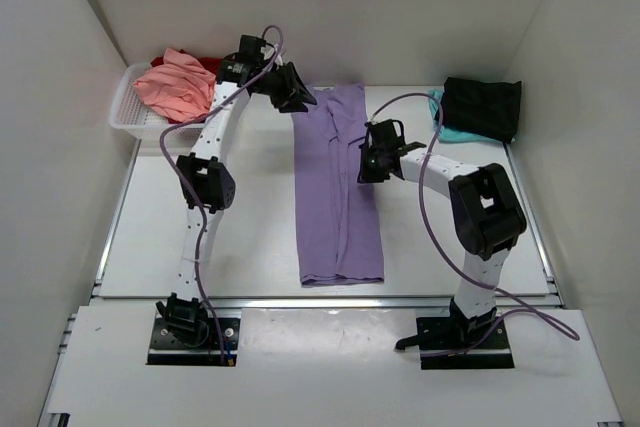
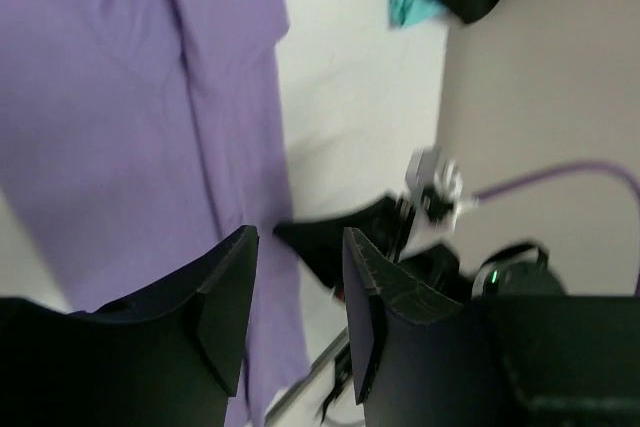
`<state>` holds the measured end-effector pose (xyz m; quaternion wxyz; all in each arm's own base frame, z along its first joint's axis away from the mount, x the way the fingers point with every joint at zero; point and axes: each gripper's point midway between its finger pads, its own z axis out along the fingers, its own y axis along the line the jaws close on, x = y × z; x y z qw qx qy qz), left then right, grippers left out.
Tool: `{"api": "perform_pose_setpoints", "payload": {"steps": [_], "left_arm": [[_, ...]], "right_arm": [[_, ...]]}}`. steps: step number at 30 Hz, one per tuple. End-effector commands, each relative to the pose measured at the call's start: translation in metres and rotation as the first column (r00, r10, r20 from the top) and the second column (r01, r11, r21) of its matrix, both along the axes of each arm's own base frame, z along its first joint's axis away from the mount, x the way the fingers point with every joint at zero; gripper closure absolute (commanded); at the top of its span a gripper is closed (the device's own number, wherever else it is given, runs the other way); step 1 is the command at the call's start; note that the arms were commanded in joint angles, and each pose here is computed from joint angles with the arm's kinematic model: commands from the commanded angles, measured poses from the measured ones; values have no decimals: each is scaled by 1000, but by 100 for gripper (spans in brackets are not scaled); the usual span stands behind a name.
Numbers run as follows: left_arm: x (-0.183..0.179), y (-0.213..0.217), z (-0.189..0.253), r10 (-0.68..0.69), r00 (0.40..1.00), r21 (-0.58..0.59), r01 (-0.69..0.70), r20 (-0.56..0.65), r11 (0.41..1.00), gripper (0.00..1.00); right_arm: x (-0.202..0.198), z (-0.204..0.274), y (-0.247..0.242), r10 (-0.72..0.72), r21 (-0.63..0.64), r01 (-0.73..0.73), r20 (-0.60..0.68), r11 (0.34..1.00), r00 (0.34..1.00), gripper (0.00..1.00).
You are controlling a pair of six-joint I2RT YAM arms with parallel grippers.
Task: Fold and stack the t-shirts
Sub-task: Grab the bottom of the folded rectangular tshirt with both arms
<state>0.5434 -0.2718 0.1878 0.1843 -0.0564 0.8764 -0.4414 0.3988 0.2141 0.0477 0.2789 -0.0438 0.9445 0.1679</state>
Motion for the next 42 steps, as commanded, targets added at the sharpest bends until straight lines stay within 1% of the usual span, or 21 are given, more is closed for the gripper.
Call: {"api": "perform_pose_setpoints", "payload": {"steps": [1, 4, 9, 11, 12, 13, 14, 15, 16, 17, 18, 20, 21, 23, 24, 26, 27, 29, 35, 36, 42], "left_arm": [[-57, 25, 14, -94, 994, 161, 102, -52, 982, 49], [-65, 34, 24, -99, 994, 185, 106, -45, 977, 50], [-80, 67, 28, -31, 994, 222, 54, -106, 974, 49], [-89, 83, 46, -11, 998, 231, 24, -57, 973, 49], [-99, 85, 49, -8, 999, 210, 17, -47, 977, 49], [-113, 95, 16, 23, 990, 208, 7, -142, 978, 49], [-113, 99, 51, 56, 998, 135, -51, -29, 989, 50], [-122, 96, 20, 60, 996, 76, -55, -61, 996, 50], [-150, 107, 11, 122, 983, 26, -119, -134, 993, 50], [-156, 106, 36, 139, 989, -48, -142, -58, 989, 50], [-175, 105, 14, 131, 984, -43, -137, -119, 990, 50], [-217, 87, 2, 21, 992, 9, -20, -125, 1000, 49], [-240, 73, -1, -46, 992, 32, 50, -118, 998, 48], [-283, 56, -26, -114, 979, 73, 128, -168, 989, 46], [-299, 44, -21, -140, 980, 74, 152, -141, 986, 44], [-333, 38, -48, -143, 969, 73, 160, -201, 984, 43], [-340, 31, -43, -140, 975, 52, 151, -172, 987, 43], [-366, 36, -69, -130, 967, 73, 149, -219, 986, 42], [-396, 47, -107, -143, 964, 203, 191, -226, 960, 40], [-398, 45, -110, -153, 963, 219, 203, -223, 954, 39], [-388, 41, -127, -96, 980, 324, 149, -174, 934, 35]], "right_arm": [[17, 15, 20, 38, 53, -42, 62, 998, 997, 100], [17, 14, 39, 99, 77, -104, 72, 992, 993, 100], [11, 13, 89, 256, 144, -259, 40, 955, 966, 100], [9, 20, 99, 290, 134, -295, 59, 946, 955, 100], [4, 28, 107, 310, 136, -319, 83, 938, 947, 100], [1, 39, 113, 322, 151, -336, 110, 930, 940, 99], [-6, 42, 112, 321, 143, -333, 102, 932, 942, 100], [-9, 43, 112, 316, 135, -327, 95, 935, 944, 100], [-16, 48, 109, 316, 129, -325, 85, 937, 945, 100], [-21, 48, 105, 306, 121, -313, 74, 942, 949, 99], [-28, 49, 94, 295, 96, -301, 69, 949, 953, 100], [-43, 79, 82, 285, 93, -299, 139, 950, 949, 100], [-52, 71, 71, 260, 74, -271, 126, 960, 957, 99], [-61, 93, 40, 179, 89, -193, 145, 977, 973, 86], [-65, 87, 28, 149, 78, -159, 123, 984, 981, 83], [-81, 86, -1, 106, 16, -107, 83, 994, 991, 75], [-88, 80, -8, 98, -1, -98, 59, 995, 993, 74], [-105, 78, -24, 56, -12, -55, 11, 998, 998, 69], [-176, 31, -52, -25, -61, 15, -172, 998, 985, 58], [-180, 33, -50, -37, -47, 30, -169, 998, 985, 56], [-221, 6, -53, -56, -25, 51, -259, 998, 964, 50]]}}
